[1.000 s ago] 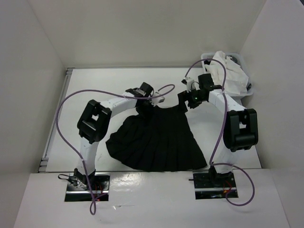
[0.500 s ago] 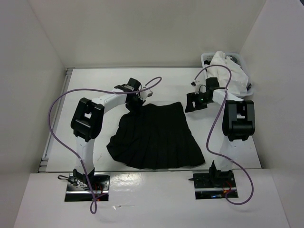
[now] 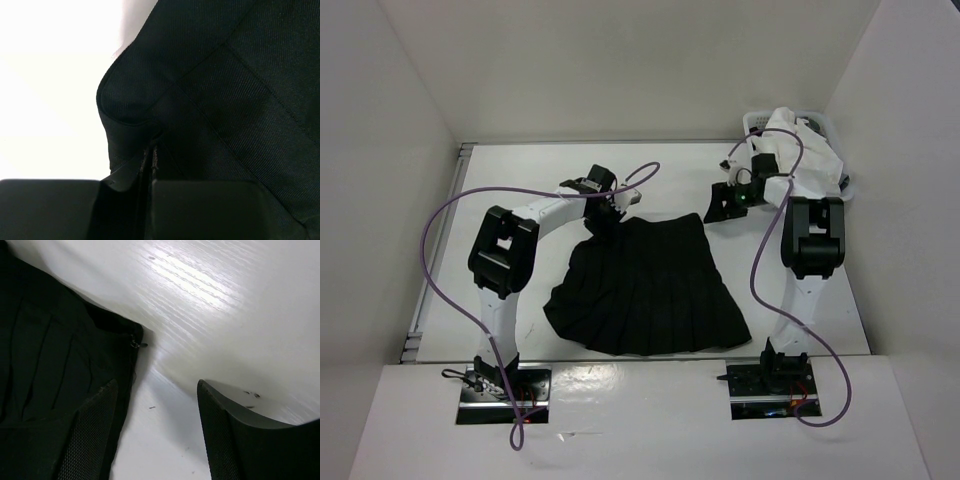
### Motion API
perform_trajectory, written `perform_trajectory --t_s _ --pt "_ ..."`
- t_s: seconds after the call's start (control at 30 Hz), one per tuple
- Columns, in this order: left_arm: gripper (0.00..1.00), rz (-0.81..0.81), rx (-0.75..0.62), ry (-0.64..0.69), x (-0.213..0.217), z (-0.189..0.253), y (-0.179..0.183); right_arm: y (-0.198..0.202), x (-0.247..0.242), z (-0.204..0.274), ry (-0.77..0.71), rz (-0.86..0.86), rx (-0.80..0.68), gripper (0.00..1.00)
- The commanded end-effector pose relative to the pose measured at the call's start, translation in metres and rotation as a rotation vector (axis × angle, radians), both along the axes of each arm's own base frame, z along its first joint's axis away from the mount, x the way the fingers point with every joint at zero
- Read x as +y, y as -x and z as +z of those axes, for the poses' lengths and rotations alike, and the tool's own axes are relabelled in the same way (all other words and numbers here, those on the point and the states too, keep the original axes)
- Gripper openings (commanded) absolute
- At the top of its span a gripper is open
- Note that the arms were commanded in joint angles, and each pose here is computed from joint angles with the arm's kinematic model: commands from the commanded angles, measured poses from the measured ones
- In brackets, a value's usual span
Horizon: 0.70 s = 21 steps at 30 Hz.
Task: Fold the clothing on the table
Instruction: Flatten the skirt out
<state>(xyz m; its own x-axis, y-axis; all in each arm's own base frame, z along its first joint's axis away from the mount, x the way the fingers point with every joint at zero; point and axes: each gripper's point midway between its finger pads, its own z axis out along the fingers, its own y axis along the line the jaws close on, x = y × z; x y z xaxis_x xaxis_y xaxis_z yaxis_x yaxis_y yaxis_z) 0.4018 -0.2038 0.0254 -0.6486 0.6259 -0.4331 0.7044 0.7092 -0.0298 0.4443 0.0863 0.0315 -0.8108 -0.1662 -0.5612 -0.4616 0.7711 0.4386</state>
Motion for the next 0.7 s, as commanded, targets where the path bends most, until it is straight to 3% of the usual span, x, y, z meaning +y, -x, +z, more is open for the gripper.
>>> perform_trajectory --t_s 0.0,0.33,0.67 --pt "0.04 -0.027 0.015 0.029 -0.006 0.004 0.009 -0.003 0.012 -0.004 -0.068 0.035 0.021 0.7" --pt "0.04 -0.026 0.023 0.025 -0.005 0.0 0.009 0.0 0.022 -0.018 -0.139 0.062 0.085 0.55" --pt "0.04 -0.03 0.035 0.029 -0.006 0.0 0.012 -0.004 0.029 -0.024 -0.159 0.078 0.097 0.52"
